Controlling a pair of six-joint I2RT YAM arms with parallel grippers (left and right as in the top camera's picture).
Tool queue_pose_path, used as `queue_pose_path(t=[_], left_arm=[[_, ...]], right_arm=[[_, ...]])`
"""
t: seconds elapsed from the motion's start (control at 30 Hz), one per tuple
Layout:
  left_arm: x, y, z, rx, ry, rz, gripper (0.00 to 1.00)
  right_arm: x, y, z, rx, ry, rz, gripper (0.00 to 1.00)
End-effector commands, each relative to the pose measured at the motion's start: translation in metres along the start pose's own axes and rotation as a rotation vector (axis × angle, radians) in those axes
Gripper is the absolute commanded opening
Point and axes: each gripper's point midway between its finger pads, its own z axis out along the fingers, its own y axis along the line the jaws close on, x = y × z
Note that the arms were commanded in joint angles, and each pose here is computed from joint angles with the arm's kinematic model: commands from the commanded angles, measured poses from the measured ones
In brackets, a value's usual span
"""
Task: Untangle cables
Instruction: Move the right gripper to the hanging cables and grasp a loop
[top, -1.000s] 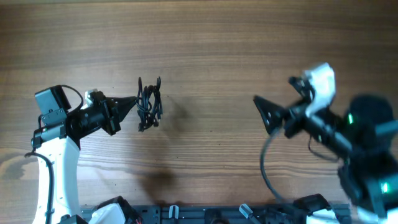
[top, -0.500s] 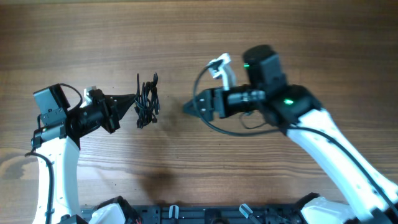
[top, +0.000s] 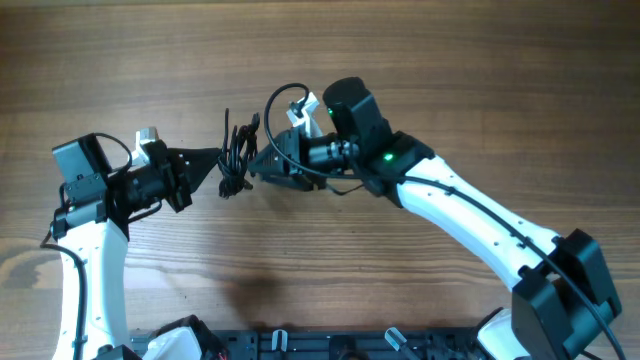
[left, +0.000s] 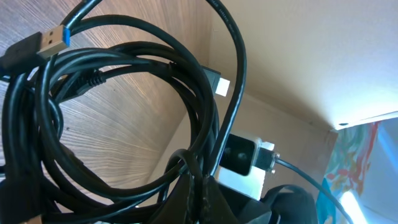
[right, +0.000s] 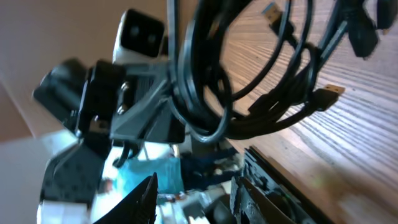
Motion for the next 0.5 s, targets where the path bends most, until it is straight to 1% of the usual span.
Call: queue_pose_path(t=[0.0,0.03,0.13,0.27,0.37,0.47], left_arm=[[0.009,-0.008,-0.001,0.029,0.043,-0.083,0.04],[0.009,-0.008,-0.001,0.028,0.044,-0.106,0.04],[0.009,-0.008,-0.001,0.028,0.043,-0.108,0.04],[0.009,-0.008,-0.001,0.029,0.044,-0.099,0.04],[0.009,-0.008,-0.001,0.029,0.043,-0.090,0.04],[0.009,-0.008,-0.001,0.029,0.043,-0.080,0.04]], right_arm=[[-0.007,0.001,0.010,0.034,-0.095,0.090,0.42],[-0.006,0.000,0.013,0.043,-0.108,0.093,0.42],[-0.009,-0.003,0.020,0.070,-0.170,0.112,0.42],[-0.018,-0.006,0.021,0.089,-0.250,0.147,0.38],[-0.023,-0.007,0.019,0.092,-0.283,0.159,0.37],[-0.025,-0.007,0.019,0.084,-0.296,0.214,0.35]])
